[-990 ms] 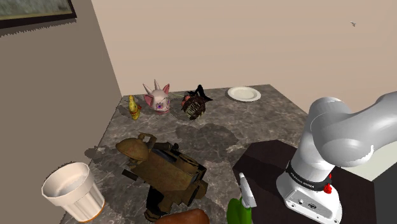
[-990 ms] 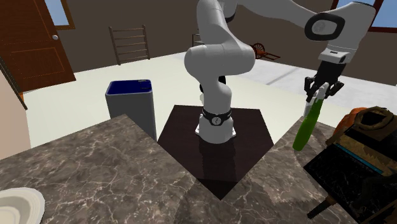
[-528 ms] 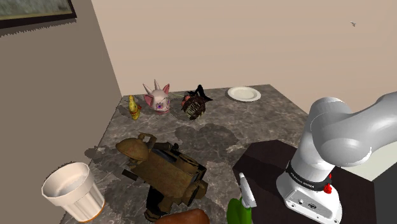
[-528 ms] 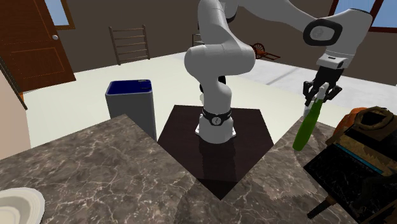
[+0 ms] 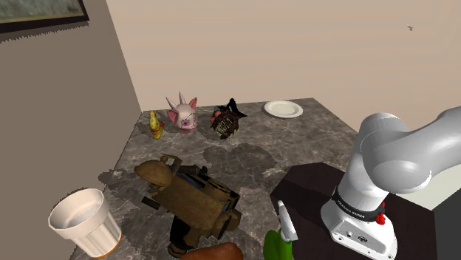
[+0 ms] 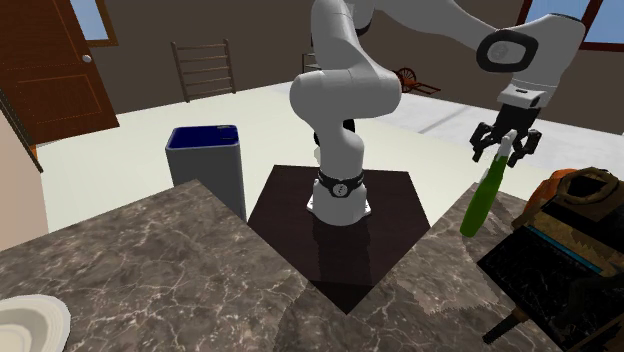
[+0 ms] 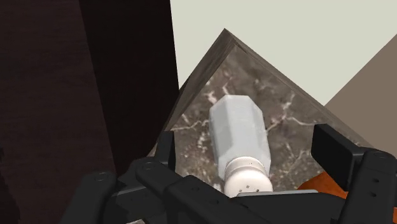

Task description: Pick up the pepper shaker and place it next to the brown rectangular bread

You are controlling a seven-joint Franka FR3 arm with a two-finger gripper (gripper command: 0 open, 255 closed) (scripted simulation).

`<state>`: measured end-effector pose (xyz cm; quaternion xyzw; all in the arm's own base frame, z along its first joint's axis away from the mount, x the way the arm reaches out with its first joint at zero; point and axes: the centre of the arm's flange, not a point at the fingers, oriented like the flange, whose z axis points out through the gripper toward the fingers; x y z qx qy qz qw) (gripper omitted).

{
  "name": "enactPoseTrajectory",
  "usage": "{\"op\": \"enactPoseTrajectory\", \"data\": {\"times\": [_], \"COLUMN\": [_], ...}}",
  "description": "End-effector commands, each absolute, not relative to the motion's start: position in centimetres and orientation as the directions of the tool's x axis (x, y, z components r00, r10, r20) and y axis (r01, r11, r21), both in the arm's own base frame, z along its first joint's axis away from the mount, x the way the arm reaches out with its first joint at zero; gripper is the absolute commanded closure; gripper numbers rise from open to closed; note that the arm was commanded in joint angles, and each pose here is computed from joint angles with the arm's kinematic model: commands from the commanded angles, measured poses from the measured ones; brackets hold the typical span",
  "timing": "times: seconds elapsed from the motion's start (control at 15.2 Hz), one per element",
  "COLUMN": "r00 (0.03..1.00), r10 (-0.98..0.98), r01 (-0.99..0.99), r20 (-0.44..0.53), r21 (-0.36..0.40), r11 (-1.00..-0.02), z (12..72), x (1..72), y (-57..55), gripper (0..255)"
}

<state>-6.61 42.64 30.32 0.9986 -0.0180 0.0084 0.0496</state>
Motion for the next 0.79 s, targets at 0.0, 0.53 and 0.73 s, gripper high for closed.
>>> {"op": "enactPoseTrajectory", "data": {"times": [0.0,0.53,0.73], "r00": [0.999,0.999,0.999], "r10": [-0.035,-0.035,-0.035], "r01": [-0.037,-0.037,-0.037], "r20": [0.019,0.019,0.019], "r21": [0.099,0.099,0.099], "r11": [-0.994,-0.994,-0.994], "z": [30.3,35.3,35.3], "x": [-6.6,-6.7,-6.7], "y": [42.6,43.1,43.1], "gripper": [0,0,0]}}
